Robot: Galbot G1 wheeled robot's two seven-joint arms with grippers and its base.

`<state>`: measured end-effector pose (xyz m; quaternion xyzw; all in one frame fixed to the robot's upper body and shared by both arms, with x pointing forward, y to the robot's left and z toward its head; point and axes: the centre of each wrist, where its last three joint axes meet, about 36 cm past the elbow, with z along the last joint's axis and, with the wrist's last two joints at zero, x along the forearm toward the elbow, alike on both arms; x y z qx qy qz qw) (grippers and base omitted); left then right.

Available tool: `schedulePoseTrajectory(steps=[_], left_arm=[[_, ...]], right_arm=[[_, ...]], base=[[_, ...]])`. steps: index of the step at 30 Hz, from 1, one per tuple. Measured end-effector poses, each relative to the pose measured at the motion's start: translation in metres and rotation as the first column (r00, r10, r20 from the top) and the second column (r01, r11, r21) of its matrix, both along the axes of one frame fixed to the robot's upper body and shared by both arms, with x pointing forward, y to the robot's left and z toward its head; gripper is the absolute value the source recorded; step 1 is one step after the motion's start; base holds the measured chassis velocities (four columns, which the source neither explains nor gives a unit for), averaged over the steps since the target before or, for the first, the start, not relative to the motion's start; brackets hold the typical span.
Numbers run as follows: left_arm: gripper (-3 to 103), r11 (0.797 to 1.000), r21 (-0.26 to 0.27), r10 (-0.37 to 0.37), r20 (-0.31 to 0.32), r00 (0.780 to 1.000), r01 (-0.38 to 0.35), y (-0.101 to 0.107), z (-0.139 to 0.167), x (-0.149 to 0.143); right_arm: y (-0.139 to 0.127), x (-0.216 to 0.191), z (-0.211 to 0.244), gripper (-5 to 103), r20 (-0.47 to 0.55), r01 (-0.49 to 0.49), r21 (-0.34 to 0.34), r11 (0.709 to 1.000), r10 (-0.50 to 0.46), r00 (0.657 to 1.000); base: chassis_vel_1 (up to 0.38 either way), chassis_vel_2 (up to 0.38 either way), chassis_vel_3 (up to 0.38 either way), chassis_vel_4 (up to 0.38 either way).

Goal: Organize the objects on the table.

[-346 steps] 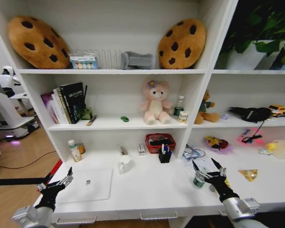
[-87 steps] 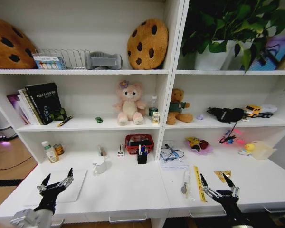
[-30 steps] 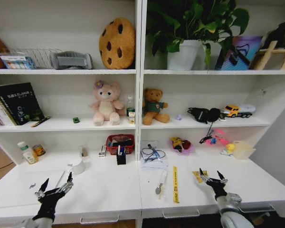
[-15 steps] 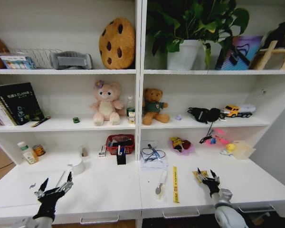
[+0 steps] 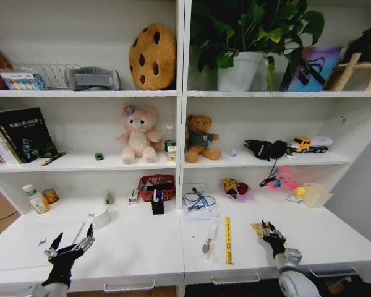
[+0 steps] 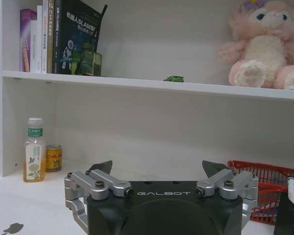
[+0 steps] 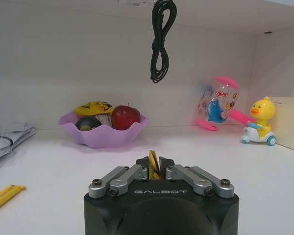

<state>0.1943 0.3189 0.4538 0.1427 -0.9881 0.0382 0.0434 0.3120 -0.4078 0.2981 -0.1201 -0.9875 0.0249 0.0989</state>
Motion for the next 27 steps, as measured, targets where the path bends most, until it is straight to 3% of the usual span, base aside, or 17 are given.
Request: schedulePoseTrajectory(steps=[4, 10, 18, 27], left_arm=[[100, 1.000, -0.002, 0.003, -0.001, 1.000, -0.003, 0.000, -0.001, 0.000], [100, 1.000, -0.005, 0.004, -0.001, 1.000, -0.004, 0.000, -0.002, 0.000], [100, 1.000, -0.003, 0.000, -0.002, 1.000, 0.000, 0.000, -0.002, 0.001], [100, 1.000, 0.005, -0.004, -0.017, 1.000, 0.005, 0.000, 0.000, 0.003]], right_arm=[[0.000, 0.003, 0.007, 2, 0.013, -0.001, 0.003, 1.000, 0.001, 1.000], [0.002, 0.021, 0.031, 0, 0.060, -0.023, 0.001, 1.000, 0.023, 0.998], [0.002, 0.078, 0.059, 0, 0.099, -0.058, -0.011, 0.998, 0.059, 0.993], [-0.004, 0.177, 0.064, 0, 0.125, -0.075, -0.013, 0.997, 0.076, 0.989]], base=[[0.000, 0.000, 0.000, 0.000], [0.000, 0.000, 0.000, 0.000], [0.000, 0.000, 0.000, 0.000], [0.000, 0.000, 0.000, 0.000]])
